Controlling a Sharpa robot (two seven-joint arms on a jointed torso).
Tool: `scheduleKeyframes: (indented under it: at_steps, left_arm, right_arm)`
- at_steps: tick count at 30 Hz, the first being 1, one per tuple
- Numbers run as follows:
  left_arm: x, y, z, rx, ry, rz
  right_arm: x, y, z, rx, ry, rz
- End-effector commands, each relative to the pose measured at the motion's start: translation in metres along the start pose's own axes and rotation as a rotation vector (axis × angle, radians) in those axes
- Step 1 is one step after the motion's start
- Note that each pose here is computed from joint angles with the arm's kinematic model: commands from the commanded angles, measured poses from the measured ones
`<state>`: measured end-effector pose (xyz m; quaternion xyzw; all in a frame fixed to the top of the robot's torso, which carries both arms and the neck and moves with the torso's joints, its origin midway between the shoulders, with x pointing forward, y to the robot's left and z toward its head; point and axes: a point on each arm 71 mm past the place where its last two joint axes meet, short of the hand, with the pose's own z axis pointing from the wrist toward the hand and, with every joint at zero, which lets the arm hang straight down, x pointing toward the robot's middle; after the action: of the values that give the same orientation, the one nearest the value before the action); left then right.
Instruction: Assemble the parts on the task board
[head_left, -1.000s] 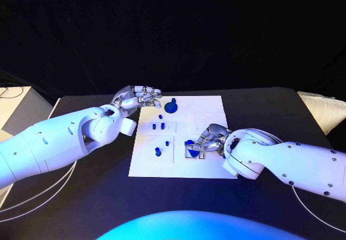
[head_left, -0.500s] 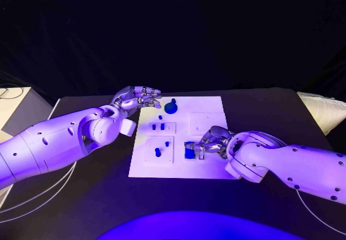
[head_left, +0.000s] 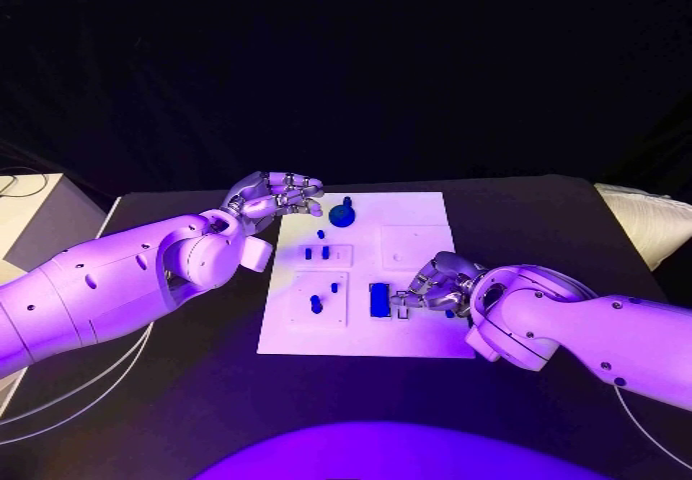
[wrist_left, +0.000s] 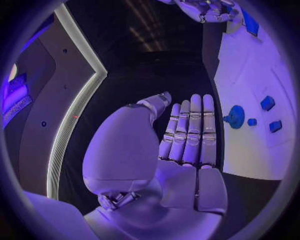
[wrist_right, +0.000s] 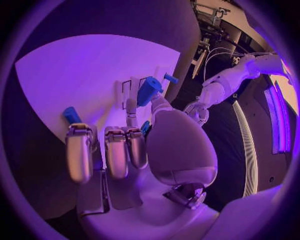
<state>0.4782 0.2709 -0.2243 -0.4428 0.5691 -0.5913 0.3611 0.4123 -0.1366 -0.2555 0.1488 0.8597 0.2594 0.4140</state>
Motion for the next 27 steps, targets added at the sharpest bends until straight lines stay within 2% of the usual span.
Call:
scheduleKeyframes:
  at_steps: [1, 9, 27]
  left_arm:
    - [0.0012, -0.0006, 0.0002, 0.006, 0.014, -0.010]
    - [0.0022, -0.0002, 0.0006, 0.007, 0.016, -0.012]
    - [0.0033, -0.0001, 0.0008, 0.008, 0.018, -0.013]
  right_arm:
    - [0.002, 0.007, -0.003, -0.098, 0.008, -0.014]
    - [0.004, 0.010, -0.003, -0.119, 0.025, -0.023]
    - [0.016, 0.012, 0.009, -0.084, 0.021, -0.054]
